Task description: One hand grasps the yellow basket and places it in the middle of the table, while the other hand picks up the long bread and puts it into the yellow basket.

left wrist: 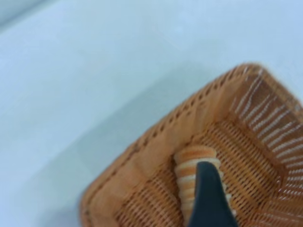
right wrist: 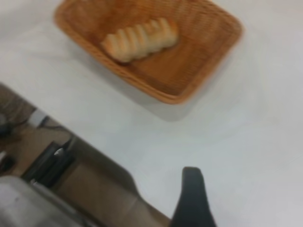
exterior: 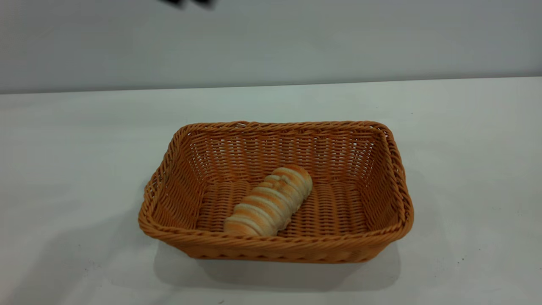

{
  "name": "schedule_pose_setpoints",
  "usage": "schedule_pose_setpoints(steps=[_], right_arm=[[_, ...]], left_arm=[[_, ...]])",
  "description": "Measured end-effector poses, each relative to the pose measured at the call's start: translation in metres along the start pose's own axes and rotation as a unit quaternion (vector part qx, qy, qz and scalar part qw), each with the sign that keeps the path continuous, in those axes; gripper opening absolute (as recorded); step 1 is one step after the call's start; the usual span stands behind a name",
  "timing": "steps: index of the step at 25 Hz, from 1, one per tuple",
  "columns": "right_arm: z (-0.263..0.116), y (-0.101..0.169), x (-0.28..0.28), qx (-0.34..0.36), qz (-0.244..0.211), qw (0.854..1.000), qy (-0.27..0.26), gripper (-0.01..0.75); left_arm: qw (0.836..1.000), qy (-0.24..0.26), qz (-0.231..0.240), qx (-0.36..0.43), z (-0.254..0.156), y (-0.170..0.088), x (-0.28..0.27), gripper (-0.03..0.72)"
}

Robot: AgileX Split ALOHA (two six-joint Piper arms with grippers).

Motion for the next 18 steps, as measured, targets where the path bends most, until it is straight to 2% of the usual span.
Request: schedule_pose_setpoints(steps=[3, 7, 13, 18], right_arm=[[-0.008, -0.007, -0.016, 0.012, -0.032, 0.999, -0.032, 0.587], [-0.026, -0.011, -0.026, 0.028, -0.048, 0.997, -0.061, 0.587], [-0.068, -0.018, -0.003, 0.041, -0.055, 0.996, -0.049, 0.587], [-0.088, -0.024, 0.020, 0.054, -0.057, 0.996, -0.039, 0.587]], left_arm=[[0.999, -0.019, 0.012, -0.024, 0.008, 0.012, -0.044, 0.514], [1.000, -0.008, 0.012, -0.021, 0.004, 0.016, -0.090, 0.512], [0.998, 0.045, 0.030, -0.037, -0.025, 0.010, -0.129, 0.511], [0.996, 0.071, 0.039, -0.037, -0.053, -0.010, -0.147, 0.509]])
Point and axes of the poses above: a point on each arm's last joint axis where the gripper is mounted, x pointing out along that axis toward the gripper, y along the wrist's bending axis when the last joint is at zero, z = x × y, the point moved 6 cm from there along x, pointing out along that axis toward the gripper, and after that the axes turned 12 degrees about x, right-handed, at the moved point
